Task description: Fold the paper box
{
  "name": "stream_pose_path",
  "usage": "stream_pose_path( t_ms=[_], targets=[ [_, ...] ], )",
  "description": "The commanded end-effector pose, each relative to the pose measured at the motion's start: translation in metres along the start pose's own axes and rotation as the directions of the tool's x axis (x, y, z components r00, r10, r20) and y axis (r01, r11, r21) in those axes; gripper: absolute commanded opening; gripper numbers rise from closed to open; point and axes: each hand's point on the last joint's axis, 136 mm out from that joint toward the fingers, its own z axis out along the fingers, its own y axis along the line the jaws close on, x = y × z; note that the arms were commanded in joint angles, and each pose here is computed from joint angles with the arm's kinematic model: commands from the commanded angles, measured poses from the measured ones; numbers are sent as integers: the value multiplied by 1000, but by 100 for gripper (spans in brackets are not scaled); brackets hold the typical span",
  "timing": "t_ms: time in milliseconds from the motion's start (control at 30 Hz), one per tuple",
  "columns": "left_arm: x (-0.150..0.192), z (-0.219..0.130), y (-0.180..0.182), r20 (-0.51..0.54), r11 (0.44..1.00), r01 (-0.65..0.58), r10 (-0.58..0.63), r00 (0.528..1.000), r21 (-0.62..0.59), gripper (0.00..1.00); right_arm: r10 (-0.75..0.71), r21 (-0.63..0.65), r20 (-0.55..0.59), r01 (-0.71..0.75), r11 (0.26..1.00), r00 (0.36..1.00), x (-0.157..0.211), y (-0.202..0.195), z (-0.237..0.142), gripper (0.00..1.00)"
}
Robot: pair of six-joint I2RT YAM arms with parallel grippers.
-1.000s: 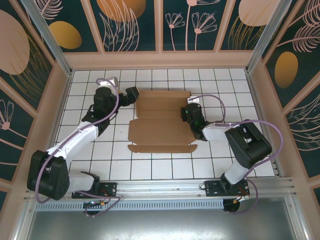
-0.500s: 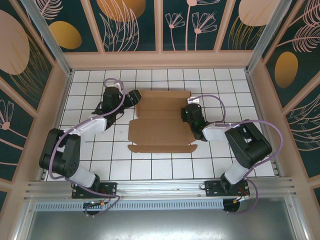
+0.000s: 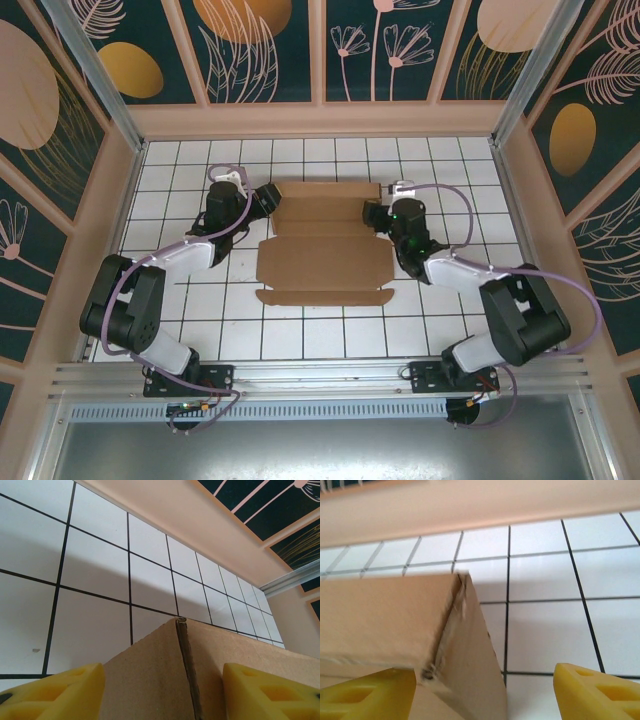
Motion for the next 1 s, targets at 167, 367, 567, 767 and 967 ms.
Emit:
stream_pose_path(
  t_ms=[167,367,567,767,967],
  targets=[
    [32,5,40,-96,991,-11,-2,995,-135,64,15,-74,70,-10,997,997,-34,10,-29,63],
    [34,4,42,-97,990,-12,-1,995,-138,64,-25,-19,52,26,999,998,-55,6,-13,59],
    [43,3,49,-112,988,-19,1,994,-156,64,-69,35,-6,69,997,998,-46,1,15,60],
    [48,6,48,-135,985,-41,18,991,-168,70,-83,46,-65,86,995,994,-24,-3,23,59],
    [2,-5,17,-54,982,-84,76,996,-167,84,-205,-7,34,205,979,978,-79,18,0,62]
  ],
)
